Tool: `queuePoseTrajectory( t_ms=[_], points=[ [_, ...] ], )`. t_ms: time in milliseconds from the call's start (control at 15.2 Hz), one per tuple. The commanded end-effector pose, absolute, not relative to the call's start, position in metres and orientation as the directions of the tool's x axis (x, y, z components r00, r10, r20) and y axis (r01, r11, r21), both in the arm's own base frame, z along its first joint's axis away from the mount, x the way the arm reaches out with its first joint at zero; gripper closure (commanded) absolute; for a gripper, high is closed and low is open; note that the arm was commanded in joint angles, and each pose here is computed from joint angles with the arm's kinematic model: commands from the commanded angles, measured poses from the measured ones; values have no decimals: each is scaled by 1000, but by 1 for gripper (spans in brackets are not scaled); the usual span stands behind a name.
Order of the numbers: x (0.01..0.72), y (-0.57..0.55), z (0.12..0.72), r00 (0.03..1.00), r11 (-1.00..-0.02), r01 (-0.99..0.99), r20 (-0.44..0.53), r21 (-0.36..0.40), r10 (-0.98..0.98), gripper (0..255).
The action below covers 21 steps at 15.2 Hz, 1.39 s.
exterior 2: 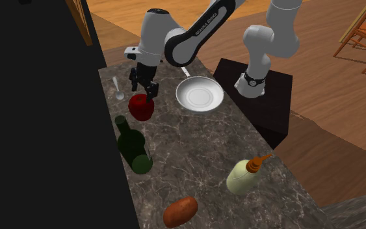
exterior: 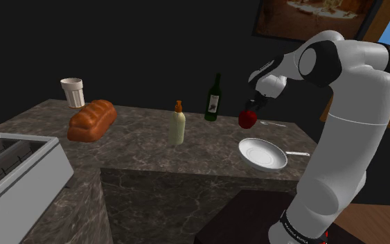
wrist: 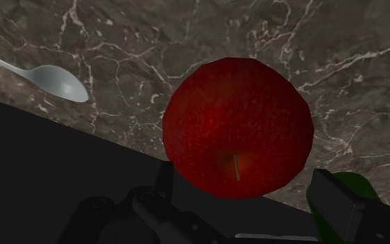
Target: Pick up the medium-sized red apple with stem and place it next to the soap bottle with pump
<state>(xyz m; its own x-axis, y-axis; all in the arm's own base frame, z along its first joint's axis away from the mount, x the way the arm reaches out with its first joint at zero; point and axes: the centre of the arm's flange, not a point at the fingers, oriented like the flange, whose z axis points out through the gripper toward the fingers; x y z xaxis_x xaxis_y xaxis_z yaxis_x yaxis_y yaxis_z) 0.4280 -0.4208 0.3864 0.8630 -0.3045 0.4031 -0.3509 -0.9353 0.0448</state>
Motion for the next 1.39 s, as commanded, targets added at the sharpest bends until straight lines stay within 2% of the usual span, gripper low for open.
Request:
queuePoseTrajectory(
  t_ms=[0, 66, 132, 726, 1320],
  points=[
    [428, -421, 386, 863, -935, -351, 403, 45, -304, 0],
    [428, -421, 386, 863, -935, -351, 403, 45, -304, 0],
    [428, -421, 386, 863, -935, -351, 403, 45, -304, 255],
    [428, -421, 386, 863, -935, -351, 403, 45, -304, 255],
    [428, -421, 434, 863, -935, -351, 403, 45, -304, 255]
  ],
)
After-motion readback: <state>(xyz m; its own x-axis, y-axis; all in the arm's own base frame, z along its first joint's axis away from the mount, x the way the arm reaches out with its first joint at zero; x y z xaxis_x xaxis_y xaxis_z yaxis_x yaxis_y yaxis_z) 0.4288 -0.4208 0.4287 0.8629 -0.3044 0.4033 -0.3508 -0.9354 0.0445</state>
